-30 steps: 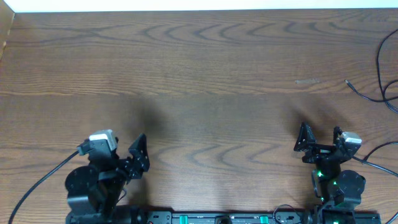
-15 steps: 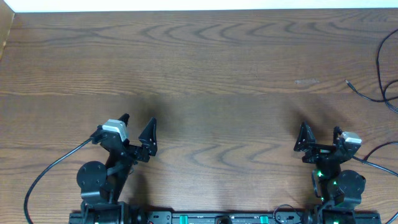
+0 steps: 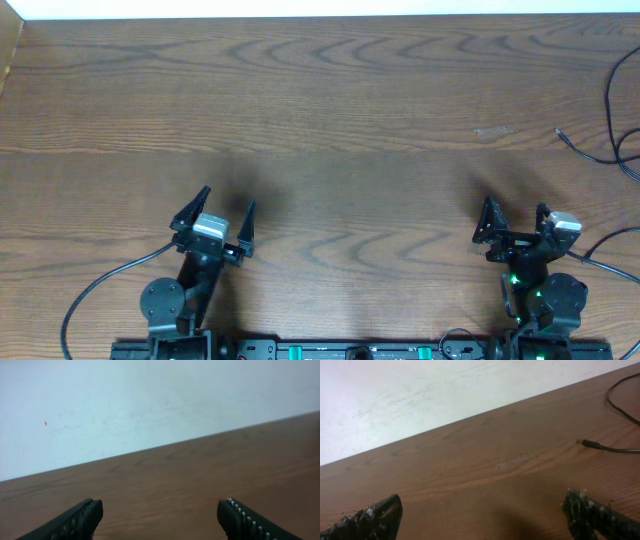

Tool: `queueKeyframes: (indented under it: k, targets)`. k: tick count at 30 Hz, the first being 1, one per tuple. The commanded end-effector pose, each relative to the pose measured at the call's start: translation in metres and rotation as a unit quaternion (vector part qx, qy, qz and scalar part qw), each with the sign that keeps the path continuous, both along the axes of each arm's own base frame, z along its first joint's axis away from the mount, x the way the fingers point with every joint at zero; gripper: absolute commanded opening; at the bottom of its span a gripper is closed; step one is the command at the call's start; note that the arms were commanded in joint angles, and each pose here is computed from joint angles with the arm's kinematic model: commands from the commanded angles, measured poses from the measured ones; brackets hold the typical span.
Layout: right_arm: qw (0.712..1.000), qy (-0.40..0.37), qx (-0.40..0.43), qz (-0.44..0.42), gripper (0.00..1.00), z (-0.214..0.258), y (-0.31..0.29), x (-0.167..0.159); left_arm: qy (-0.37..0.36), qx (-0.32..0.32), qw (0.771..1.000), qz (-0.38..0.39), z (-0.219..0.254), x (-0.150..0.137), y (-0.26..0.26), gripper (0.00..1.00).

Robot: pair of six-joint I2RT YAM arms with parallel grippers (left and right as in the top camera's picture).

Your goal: Untangle cables

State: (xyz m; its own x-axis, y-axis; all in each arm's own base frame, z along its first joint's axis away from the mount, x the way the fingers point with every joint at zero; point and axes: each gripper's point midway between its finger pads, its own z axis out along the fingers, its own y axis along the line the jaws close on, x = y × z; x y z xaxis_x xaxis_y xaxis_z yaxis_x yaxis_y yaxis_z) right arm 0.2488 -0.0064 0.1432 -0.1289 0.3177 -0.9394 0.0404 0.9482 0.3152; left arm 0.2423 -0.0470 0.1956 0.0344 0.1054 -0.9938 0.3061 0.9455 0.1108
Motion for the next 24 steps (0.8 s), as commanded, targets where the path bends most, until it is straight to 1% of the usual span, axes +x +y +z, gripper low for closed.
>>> queueKeyframes:
  k: [1,3,6,10,13,14,15,17,18,19,24]
  targets:
    - [1.0,0.002,0.007,-0.003,0.99,-0.001,-0.001,0.0,-0.032,0.062,0.998,-0.005,-0.003,-0.002,-0.002,0.79]
    - [1.0,0.002,0.007,-0.003,0.99,-0.001,-0.001,0.0,-0.036,0.083,0.996,-0.001,-0.006,-0.002,-0.001,0.79]
    - [1.0,0.002,0.007,-0.003,0.99,-0.001,-0.001,0.0,-0.031,0.083,0.996,0.026,-0.017,0.001,0.007,0.79]
    - [1.0,0.002,0.007,-0.003,0.99,-0.001,-0.001,0.0,0.006,0.076,0.996,0.051,-0.033,0.001,0.015,0.79]
    - [1.0,0.002,0.007,-0.003,0.99,-0.001,-0.001,0.0,0.051,0.03,0.994,0.094,-0.049,0.002,0.03,0.79]
    - [1.0,0.002,0.007,-0.003,0.99,-0.001,-0.001,0.0,0.07,0.007,0.991,0.114,-0.056,0.001,0.036,0.79]
    - [1.0,0.002,0.007,-0.003,0.99,-0.001,-0.001,0.0,0.075,-0.016,0.989,0.13,-0.056,0.002,0.041,0.79]
    - [1.0,0.002,0.007,-0.003,0.99,-0.001,-0.001,0.0,0.084,-0.061,0.981,0.165,-0.057,0.002,0.052,0.79]
    - [1.0,0.002,0.007,-0.003,0.99,-0.001,-0.001,0.0,0.089,-0.102,0.971,0.195,-0.058,0.001,0.062,0.79]
    - [1.0,0.002,0.007,-0.003,0.99,-0.001,-0.001,0.0,0.09,-0.117,0.967,0.207,-0.059,0.001,0.066,0.79]
    - [1.0,0.002,0.007,-0.003,0.99,-0.001,-0.001,0.0,0.091,-0.122,0.966,0.208,-0.059,0.001,0.066,0.79]
